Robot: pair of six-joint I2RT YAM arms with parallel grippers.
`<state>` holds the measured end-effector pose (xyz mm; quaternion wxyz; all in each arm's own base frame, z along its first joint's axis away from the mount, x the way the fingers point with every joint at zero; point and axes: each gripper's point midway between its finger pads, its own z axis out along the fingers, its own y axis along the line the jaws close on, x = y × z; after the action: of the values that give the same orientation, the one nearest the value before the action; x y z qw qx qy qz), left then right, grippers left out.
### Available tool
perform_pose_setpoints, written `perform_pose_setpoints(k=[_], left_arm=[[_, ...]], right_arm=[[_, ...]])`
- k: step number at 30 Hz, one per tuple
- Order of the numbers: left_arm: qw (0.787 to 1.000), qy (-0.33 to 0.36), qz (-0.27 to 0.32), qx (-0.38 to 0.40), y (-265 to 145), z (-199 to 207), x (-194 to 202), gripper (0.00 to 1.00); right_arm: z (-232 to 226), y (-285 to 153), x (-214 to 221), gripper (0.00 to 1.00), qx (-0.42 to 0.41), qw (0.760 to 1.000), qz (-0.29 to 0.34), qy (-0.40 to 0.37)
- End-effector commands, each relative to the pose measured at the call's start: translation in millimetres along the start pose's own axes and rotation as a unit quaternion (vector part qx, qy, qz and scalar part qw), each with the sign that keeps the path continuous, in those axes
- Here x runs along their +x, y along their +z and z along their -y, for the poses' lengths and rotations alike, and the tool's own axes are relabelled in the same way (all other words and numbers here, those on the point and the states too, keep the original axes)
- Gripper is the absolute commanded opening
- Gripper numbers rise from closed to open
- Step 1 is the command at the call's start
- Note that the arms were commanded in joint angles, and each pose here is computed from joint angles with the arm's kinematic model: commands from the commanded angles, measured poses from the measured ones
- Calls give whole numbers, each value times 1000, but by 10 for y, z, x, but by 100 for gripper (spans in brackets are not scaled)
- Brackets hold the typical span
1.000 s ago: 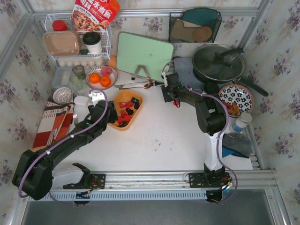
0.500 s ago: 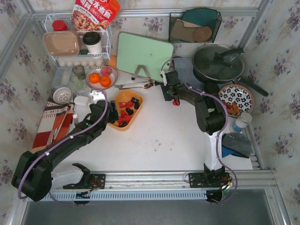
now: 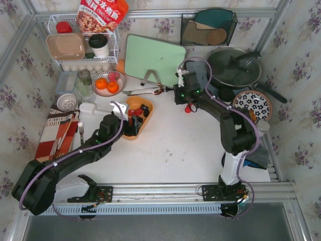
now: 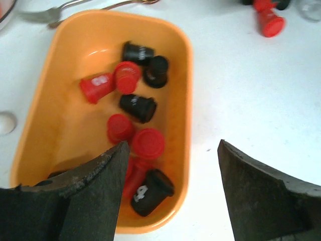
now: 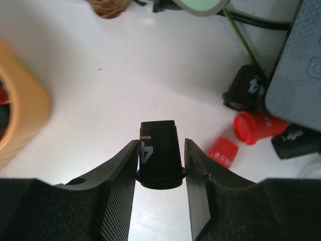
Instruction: Mix the coffee capsules in the storage basket
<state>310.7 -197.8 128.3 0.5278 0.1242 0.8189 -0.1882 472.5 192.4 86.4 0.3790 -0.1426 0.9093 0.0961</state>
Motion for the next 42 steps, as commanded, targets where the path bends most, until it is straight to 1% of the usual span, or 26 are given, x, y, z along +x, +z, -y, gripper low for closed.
perform_pose_setpoints(k=[1, 3, 4, 7, 11, 12, 14, 16, 17, 21, 27, 36, 42], left_arm=[[986, 55, 116, 107, 2, 410, -393, 75], [978, 69, 134, 141, -12, 532, -399, 76], [974, 84, 141, 155, -18, 590, -393, 77], [959, 124, 155, 200, -51, 813, -379, 79], [927, 206, 183, 253, -136, 1148, -325, 81], [921, 223, 186, 260, -142, 1209, -297, 82], [901, 261, 207, 277, -193, 1338, -291, 82], [886, 286, 221, 290, -229, 1434, -310, 83], [883, 290, 224, 292, -235, 1463, -327, 83], [879, 296, 231, 293, -225, 1515, -395, 82], [869, 314, 243, 294, -245, 1597, -447, 76], [858, 329, 259, 296, -299, 1691, -499, 74], [859, 332, 261, 291, -303, 1702, -529, 74]], right_arm=[[-335, -288, -127, 24, -74, 995, 51, 53], [-476, -470, -161, 24, -100, 990, 77, 64], [-581, -617, -236, 24, -115, 986, 101, 67], [-817, -883, -173, 24, -150, 978, 125, 75], [-1115, -1230, -149, 24, -211, 956, 171, 107], [-1165, -1301, -127, 24, -224, 951, 179, 116], [-1267, -1435, -85, 24, -246, 942, 191, 125], [-1302, -1544, -48, 24, -259, 936, 201, 130], [-1451, -1632, 9, 24, -278, 932, 200, 122], [-1564, -1809, 115, 24, -299, 924, 210, 111], [-1641, -1957, 271, 24, -313, 921, 208, 105], [-1688, -1989, 380, 24, -317, 922, 194, 109], [-1724, -1996, 406, 24, -321, 922, 187, 108]])
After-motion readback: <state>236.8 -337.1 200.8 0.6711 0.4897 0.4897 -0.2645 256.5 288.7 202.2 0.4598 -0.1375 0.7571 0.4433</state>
